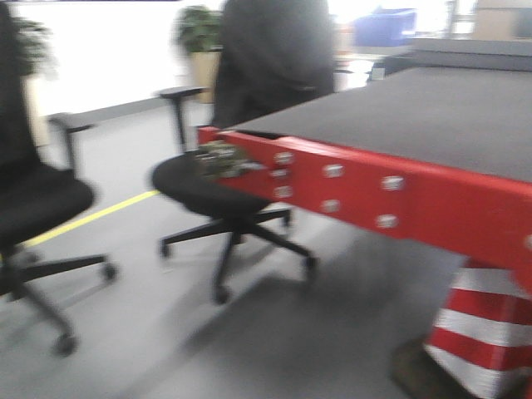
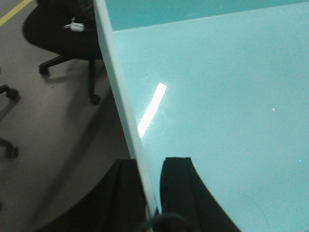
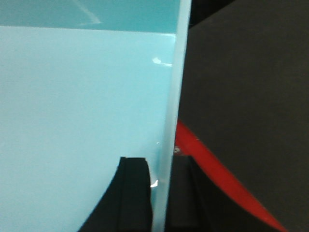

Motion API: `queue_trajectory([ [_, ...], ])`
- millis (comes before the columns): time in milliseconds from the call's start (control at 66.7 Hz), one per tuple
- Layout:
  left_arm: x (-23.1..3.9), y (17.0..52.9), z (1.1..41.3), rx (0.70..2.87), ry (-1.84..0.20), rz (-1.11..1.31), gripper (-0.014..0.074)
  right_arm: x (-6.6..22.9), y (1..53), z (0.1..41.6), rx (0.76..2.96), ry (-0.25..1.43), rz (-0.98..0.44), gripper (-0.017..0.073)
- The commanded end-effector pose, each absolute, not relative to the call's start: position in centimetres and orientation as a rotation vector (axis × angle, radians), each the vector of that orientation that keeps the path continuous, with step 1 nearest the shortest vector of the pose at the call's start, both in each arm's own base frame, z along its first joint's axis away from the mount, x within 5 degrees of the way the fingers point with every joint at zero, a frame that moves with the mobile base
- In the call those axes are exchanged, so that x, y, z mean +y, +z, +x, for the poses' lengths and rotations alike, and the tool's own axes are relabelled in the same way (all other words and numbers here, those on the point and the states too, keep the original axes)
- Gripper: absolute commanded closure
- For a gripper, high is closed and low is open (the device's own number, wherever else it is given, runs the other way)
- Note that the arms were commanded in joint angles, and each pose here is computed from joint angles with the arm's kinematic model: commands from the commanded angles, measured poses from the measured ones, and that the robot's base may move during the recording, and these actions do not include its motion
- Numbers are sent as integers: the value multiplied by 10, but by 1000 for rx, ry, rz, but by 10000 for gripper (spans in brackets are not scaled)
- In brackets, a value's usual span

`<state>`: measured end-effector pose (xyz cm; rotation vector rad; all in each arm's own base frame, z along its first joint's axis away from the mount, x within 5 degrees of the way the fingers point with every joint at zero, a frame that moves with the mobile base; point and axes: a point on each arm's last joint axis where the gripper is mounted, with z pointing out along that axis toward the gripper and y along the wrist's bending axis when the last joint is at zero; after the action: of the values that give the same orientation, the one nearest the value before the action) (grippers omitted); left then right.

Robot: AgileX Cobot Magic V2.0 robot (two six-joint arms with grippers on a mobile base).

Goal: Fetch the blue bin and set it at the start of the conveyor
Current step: 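Drive up to the red-framed conveyor holding the bin with both grippers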

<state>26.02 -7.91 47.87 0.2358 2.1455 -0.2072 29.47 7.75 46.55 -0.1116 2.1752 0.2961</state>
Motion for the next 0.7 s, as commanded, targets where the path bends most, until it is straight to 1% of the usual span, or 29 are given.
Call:
queue_trajectory([
  [0,-77,488,256,2087,-175,261,704,74,477,291,2102,285,-114,711],
  [690,-77,488,256,2087,-175,261,704,74,477,291,2102,285,-114,711],
])
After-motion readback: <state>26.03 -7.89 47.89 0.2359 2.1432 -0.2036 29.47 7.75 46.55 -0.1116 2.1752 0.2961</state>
